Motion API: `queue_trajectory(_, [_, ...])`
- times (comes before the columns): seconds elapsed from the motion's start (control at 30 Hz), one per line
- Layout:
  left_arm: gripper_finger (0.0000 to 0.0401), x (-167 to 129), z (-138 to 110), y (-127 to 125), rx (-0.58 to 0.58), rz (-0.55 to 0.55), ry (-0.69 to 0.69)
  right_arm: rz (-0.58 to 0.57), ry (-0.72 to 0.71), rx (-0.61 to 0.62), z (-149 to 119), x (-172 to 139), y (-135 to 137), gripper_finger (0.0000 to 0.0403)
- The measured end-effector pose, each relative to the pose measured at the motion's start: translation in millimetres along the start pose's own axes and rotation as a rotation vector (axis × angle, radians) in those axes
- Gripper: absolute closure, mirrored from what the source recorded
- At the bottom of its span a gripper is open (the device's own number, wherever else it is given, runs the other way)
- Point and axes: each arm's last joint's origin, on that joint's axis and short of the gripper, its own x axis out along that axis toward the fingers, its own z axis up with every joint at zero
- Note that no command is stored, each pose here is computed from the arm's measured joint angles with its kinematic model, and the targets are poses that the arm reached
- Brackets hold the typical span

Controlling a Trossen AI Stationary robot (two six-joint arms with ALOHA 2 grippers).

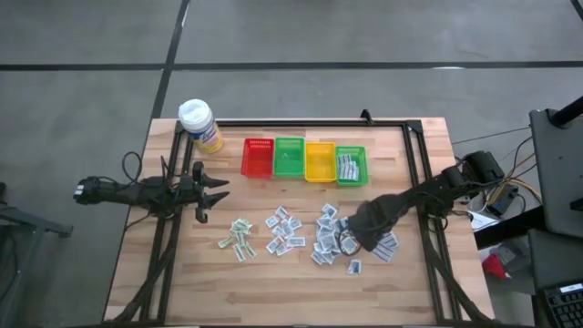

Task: Pick & Place First Aid Supplies
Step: Put the blue bandage into the right green bin

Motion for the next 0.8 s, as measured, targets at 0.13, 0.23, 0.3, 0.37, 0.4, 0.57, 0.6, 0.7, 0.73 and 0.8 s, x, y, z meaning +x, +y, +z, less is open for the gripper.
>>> queue_trajectory(0.13, [0.0243,0,0,0,0.0,0.0,0.0,-0.014,-0.03,0.0,1,0,0,0.024])
queue_trajectory(0.23, [0.0243,0,0,0,0.0,0.0,0.0,-0.016,-0.046,0.005,3,0,-1,0.0232])
queue_trajectory(0.3, [0.0243,0,0,0,0.001,0.0,0.001,-0.004,-0.054,0.015,5,1,-1,0.023])
queue_trajectory(0.37, [0.0243,0,0,0,0.0,0.0,0.001,0.011,-0.059,0.019,9,4,-3,0.0229])
queue_trajectory(0.4, [0.0243,0,0,0,0.0,0.0,0.001,0.023,-0.058,0.022,11,5,-4,0.023])
queue_trajectory(0.57, [0.0243,0,0,0,0.0,0.0,0.001,0.063,-0.041,0.072,22,12,-11,0.023])
queue_trajectory(0.6, [0.0243,0,0,0,-0.001,0.0,0.001,0.067,-0.03,0.082,23,13,-13,0.0229])
queue_trajectory(0.7, [0.0243,0,0,0,-0.001,0.001,0.001,0.089,0.009,0.072,26,16,-18,0.0231])
queue_trajectory(0.73, [0.0243,0,0,0,-0.001,0.0,0.001,0.097,0.019,0.065,26,17,-19,0.0233])
queue_trajectory(0.8, [0.0243,0,0,0,-0.001,0.001,0.002,0.105,0.033,0.063,27,18,-20,0.0241])
